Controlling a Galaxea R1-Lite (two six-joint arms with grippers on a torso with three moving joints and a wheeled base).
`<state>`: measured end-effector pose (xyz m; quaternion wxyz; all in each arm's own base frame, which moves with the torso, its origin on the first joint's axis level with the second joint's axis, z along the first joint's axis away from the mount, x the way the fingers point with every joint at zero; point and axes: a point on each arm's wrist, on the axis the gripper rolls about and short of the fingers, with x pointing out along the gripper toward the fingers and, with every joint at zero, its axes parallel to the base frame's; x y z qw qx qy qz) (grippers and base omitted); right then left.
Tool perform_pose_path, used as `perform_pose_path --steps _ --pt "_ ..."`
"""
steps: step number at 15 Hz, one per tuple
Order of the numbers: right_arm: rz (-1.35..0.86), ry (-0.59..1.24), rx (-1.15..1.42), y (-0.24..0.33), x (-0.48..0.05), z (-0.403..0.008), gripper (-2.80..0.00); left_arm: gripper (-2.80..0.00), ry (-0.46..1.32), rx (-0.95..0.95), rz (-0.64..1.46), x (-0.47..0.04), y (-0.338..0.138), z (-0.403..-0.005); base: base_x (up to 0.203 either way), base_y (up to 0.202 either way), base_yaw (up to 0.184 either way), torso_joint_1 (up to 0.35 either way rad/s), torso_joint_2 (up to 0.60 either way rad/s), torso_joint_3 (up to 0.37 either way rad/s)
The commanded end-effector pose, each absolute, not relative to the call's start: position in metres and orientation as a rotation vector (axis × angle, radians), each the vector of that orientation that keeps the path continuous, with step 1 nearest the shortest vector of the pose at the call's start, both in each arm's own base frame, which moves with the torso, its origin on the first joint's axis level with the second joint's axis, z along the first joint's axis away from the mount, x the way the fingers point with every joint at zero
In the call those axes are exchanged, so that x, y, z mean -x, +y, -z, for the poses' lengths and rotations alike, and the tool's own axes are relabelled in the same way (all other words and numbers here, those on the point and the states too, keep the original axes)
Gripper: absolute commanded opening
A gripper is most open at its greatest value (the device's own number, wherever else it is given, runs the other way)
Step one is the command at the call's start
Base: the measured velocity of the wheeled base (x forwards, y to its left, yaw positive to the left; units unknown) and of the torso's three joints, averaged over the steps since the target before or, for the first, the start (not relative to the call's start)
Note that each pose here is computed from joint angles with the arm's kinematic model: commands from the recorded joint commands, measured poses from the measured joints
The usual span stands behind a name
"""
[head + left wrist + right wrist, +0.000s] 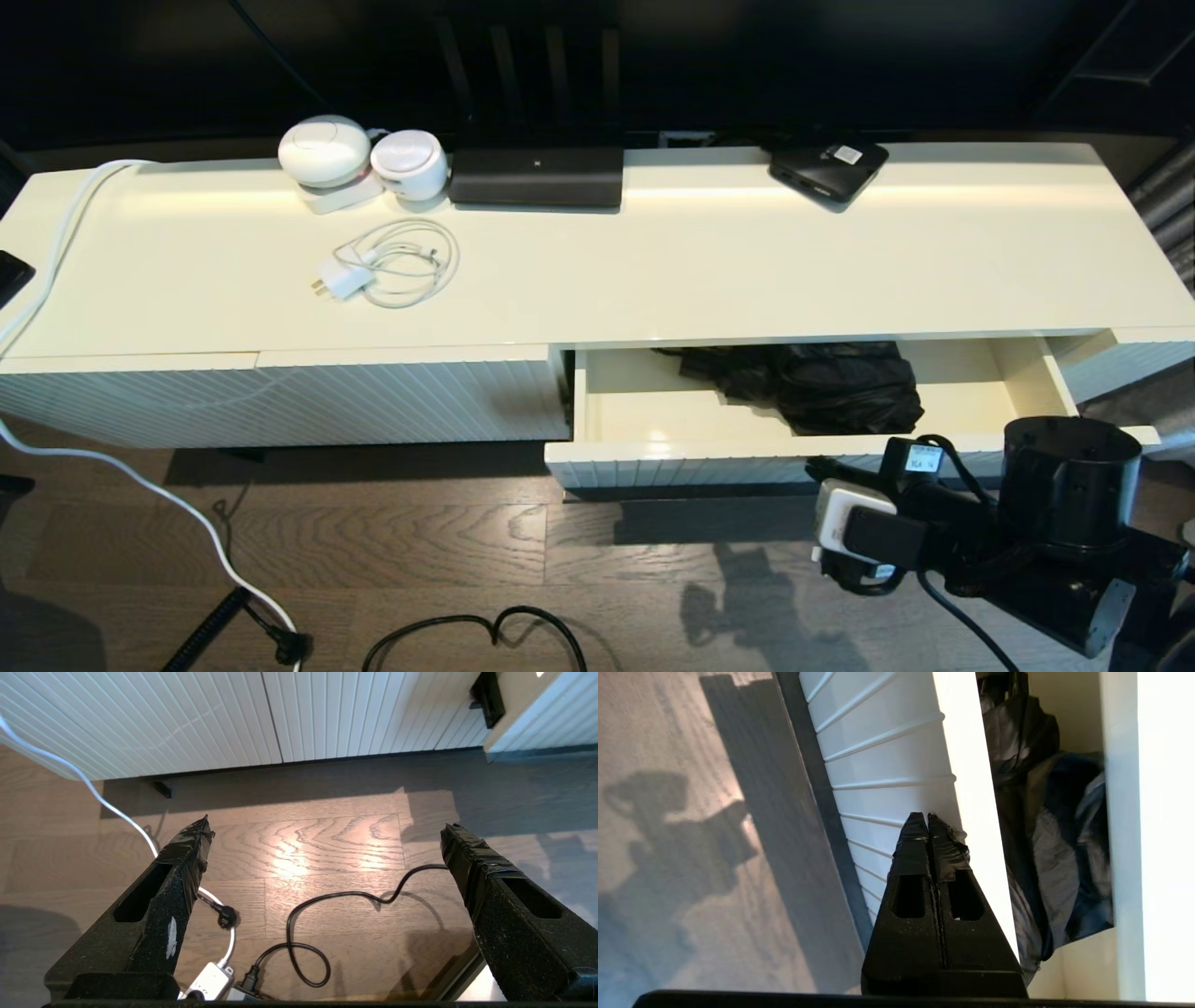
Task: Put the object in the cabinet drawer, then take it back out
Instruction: Close the drawer
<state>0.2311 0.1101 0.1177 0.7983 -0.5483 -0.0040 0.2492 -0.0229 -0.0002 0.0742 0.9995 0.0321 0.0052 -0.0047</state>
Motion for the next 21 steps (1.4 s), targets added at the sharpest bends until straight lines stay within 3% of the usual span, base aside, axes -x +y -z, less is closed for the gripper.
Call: perform_pose_path --steps 1,21 --pt "-0.527 -0.015 1.184 0.110 -0.235 -0.118 -2.80 0.00 0.012 -0.064 0.010 0.023 0.000 -0.074 0.000 0.000 0.000 0.000 0.00 0.000" --pt "-0.495 -0.092 1.226 0.112 -0.284 -0.125 -2.80 0.00 0.012 -0.064 0.010 0.023 0.000 -0.074 0.000 0.000 0.000 0.000 0.00 0.000"
